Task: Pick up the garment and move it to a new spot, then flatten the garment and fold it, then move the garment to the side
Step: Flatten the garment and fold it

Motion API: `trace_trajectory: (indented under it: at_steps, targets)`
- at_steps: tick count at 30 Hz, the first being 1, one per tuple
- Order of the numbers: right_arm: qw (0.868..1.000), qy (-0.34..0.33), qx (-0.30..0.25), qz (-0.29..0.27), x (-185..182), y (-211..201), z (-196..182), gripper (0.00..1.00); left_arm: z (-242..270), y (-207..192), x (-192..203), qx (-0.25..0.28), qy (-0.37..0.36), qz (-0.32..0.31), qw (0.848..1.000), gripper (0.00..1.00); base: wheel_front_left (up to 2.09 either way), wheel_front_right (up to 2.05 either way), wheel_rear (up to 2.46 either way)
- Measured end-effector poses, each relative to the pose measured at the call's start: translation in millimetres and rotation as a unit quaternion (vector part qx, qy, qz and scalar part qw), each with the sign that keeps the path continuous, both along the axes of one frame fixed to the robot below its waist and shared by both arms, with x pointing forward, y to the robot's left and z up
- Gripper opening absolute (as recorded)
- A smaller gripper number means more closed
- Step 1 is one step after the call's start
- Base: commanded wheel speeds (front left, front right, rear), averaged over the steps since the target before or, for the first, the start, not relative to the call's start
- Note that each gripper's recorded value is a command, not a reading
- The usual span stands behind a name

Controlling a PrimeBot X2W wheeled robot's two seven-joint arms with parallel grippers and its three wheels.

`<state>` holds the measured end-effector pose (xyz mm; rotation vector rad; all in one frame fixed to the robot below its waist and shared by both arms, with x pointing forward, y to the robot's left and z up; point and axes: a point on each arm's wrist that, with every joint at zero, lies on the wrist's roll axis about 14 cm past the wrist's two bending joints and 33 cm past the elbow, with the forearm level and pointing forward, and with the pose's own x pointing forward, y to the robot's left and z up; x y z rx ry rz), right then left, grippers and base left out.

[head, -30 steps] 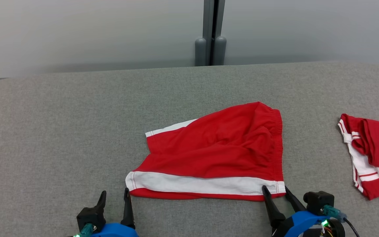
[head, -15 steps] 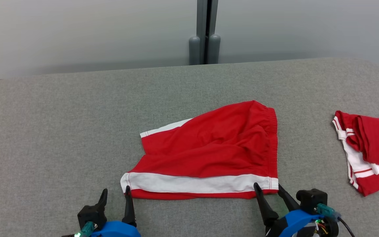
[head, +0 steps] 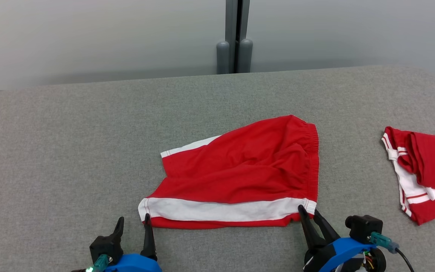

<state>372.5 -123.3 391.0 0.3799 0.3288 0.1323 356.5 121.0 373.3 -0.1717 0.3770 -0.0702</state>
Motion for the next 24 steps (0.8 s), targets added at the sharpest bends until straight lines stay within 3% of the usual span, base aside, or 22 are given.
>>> trace_trajectory:
  at_steps: [2,3,4,6,18,24]
  targets:
    - [1.000,-0.001,0.002,-0.002,0.7,-0.5,0.8,0.38,-0.1,0.2,-0.1,0.000,0.000,0.000,1.000,1.00,0.00,0.00,0.00]
    - [1.000,-0.002,0.002,-0.003,1.2,-0.9,1.5,0.25,-0.1,0.3,0.0,0.000,0.000,0.000,1.000,1.00,0.00,0.00,0.00]
    - [1.000,-0.003,0.002,-0.003,1.4,-1.4,1.8,0.25,0.0,0.3,0.0,0.000,0.000,0.000,1.000,1.00,0.00,0.00,0.00]
    - [1.000,-0.007,-0.004,-0.007,2.7,-5.0,3.8,0.00,0.7,0.5,0.5,0.000,-0.001,0.001,1.000,1.00,0.00,0.00,0.00]
    - [0.998,-0.002,-0.055,-0.016,-2.5,-28.3,-3.1,0.00,12.7,-9.6,7.4,-0.035,-0.020,-0.011,0.999,1.00,0.00,0.00,0.00]
    - [0.997,0.000,-0.072,-0.017,-4.5,-36.8,-5.3,0.00,13.7,-20.7,6.8,-0.079,-0.017,-0.027,0.996,1.00,0.00,0.00,0.00]
